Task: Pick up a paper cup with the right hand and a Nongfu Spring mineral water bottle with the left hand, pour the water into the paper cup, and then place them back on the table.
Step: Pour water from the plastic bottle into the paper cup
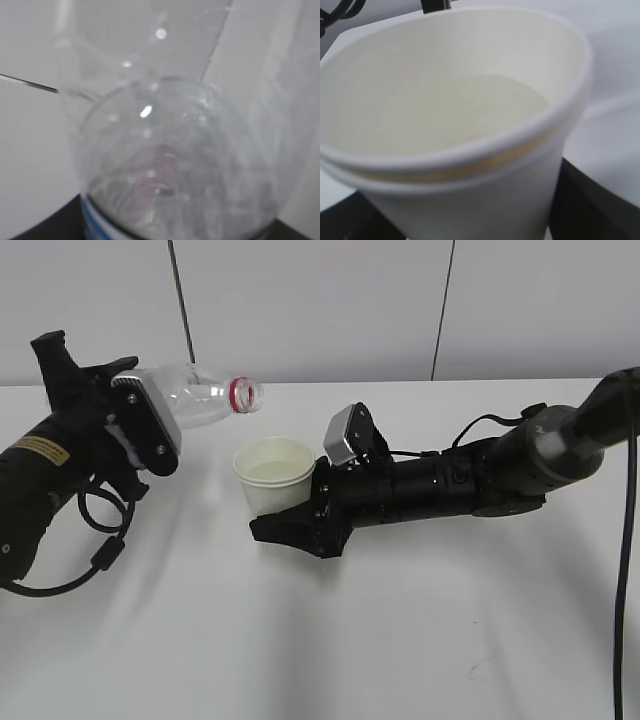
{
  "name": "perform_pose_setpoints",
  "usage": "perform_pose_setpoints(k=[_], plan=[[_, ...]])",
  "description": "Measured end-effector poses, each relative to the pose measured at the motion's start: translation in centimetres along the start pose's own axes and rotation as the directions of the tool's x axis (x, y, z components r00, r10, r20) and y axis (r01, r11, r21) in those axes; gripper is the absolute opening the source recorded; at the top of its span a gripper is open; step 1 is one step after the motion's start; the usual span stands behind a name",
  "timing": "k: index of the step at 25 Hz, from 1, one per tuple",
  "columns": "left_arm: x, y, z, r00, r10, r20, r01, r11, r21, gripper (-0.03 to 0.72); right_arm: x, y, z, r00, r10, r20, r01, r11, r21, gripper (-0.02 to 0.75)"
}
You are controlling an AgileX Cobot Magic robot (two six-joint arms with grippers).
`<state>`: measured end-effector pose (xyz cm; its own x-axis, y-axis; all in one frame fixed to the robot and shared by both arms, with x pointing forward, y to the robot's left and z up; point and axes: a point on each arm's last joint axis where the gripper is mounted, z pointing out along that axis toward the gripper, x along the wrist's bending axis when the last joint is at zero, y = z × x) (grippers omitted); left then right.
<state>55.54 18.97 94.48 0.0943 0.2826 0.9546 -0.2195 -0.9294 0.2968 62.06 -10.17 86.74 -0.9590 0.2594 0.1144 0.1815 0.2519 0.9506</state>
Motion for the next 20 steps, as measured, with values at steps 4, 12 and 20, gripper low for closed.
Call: perform_pose_setpoints(k=[4,12,20], plan=[[-0.04,-0.03,0.0,0.986,-0.166,0.004,0.166,0.986,0.004,0.329,-0.11,0.1,0.0,1.0,0.003,0.013,-0.003,1.0,-0.011,0.528],[0.04,-0.42,-0.02,0.777,-0.629,-0.032,0.629,0.776,0.032,0.329,-0.26,0.21,0.0,1.0,0.011,0.029,-0.01,1.0,-0.023,0.528],[-0.25,-0.4,-0.02,0.367,-0.93,-0.031,0.93,0.366,0.041,0.329,-0.48,0.38,-0.01,0.998,0.03,0.051,-0.028,0.999,-0.043,0.528]])
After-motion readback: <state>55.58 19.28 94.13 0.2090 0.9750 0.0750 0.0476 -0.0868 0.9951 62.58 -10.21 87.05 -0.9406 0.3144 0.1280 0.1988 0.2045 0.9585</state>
